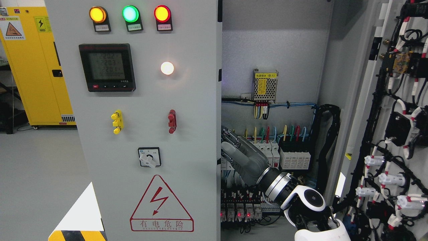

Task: Open door with both hands
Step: 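Place the right hand fingers behind the lamp door's inner edge, then push the lamp door outward with the right hand, swinging it open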

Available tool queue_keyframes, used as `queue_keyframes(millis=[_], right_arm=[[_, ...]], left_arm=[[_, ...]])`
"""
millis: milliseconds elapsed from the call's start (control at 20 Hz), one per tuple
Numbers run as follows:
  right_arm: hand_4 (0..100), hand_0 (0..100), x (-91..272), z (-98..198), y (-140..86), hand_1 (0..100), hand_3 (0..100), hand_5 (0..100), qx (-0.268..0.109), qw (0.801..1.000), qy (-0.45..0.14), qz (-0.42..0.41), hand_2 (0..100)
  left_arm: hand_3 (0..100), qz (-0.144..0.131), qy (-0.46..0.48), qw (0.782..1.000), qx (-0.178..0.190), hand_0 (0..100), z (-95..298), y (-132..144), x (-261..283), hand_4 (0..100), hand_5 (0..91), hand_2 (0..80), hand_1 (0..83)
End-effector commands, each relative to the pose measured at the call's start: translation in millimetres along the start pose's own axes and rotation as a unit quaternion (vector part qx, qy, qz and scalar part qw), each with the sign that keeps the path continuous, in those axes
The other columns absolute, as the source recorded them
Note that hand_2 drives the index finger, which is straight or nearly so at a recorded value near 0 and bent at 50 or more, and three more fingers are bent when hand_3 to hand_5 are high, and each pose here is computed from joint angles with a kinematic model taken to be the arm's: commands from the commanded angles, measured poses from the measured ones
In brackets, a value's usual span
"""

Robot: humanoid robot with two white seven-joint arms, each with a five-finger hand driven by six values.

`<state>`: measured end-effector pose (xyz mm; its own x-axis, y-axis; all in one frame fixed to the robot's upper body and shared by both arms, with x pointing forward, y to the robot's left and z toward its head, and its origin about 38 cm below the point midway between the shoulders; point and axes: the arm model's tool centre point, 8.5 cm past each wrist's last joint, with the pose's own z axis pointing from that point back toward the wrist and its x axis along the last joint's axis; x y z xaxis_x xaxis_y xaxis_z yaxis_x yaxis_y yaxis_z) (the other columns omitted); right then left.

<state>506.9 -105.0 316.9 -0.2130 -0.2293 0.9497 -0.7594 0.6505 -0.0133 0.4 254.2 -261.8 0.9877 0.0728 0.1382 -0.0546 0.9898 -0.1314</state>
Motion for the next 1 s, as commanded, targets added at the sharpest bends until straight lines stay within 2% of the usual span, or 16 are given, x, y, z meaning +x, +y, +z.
queue_keyframes(millis=[0,501,751,951], right_arm=[[0,0,-1.9,-0.9,4.0,50,0,0,0.024,1.000,0.002,-0.005,4],[0,0,6.2,3.5,-1.2,50,0,0,0.018,1.000,-0.016,-0.003,4],[0,0,21.8,9.9,4.9,50,0,0,0.037,0.997,-0.059,-0.031,4],[0,0,22.0,8.9,7.9,50,0,0,0.041,0.997,-0.059,-0.029,4]], left_arm=[[0,-0.003,0.000,1.000,0.010,12,3.3,15.9,1.0,0,0.0,0.0,55.6],[0,-0.003,-0.001,1.000,0.009,12,3.0,14.8,1.4,0,0.0,0.0,55.6],[0,-0.003,-0.001,1.000,0.009,12,3.0,14.8,1.4,0,0.0,0.0,55.6],[0,-0.003,-0.001,1.000,0.010,12,3.1,15.7,2.5,0,0.0,0.0,55.6]])
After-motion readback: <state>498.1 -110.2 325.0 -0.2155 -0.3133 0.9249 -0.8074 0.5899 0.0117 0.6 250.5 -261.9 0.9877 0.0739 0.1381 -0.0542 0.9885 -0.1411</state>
